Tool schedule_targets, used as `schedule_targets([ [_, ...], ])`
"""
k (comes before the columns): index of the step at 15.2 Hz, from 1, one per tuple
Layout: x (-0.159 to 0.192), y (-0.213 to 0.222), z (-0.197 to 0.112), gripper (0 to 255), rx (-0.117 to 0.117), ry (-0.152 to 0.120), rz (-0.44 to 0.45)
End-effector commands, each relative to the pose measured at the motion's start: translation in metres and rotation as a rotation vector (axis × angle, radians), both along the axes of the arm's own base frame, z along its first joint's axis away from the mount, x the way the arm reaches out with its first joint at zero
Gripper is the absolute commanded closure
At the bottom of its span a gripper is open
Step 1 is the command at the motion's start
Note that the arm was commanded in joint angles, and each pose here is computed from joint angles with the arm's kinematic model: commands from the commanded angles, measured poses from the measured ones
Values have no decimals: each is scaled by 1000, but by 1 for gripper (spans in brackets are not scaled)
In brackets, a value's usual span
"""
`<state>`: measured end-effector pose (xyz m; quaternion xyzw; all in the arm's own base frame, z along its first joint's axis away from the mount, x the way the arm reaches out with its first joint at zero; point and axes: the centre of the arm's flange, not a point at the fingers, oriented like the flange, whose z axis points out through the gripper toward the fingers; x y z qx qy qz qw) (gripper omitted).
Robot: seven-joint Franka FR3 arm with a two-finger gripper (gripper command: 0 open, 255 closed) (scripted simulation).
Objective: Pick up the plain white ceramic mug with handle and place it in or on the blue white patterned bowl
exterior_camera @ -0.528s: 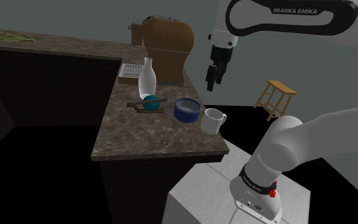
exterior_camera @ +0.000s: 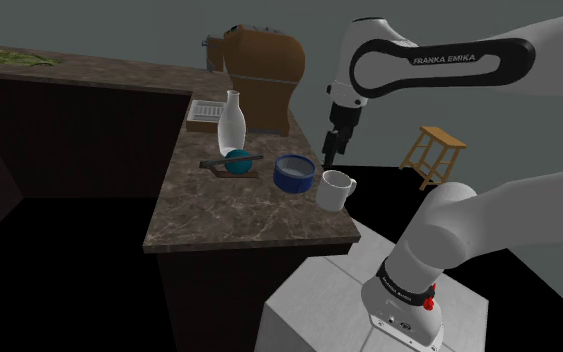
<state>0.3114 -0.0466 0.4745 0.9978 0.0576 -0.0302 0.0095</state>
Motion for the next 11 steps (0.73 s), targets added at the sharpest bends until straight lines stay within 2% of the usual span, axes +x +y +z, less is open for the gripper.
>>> schedule_targets([
  [1,-2,-6,-28,0,6,-3,0],
  [5,-6,-18,-80,0,19,-5,-2],
  [11,-8,-19,-109,0,20,-5,-2],
])
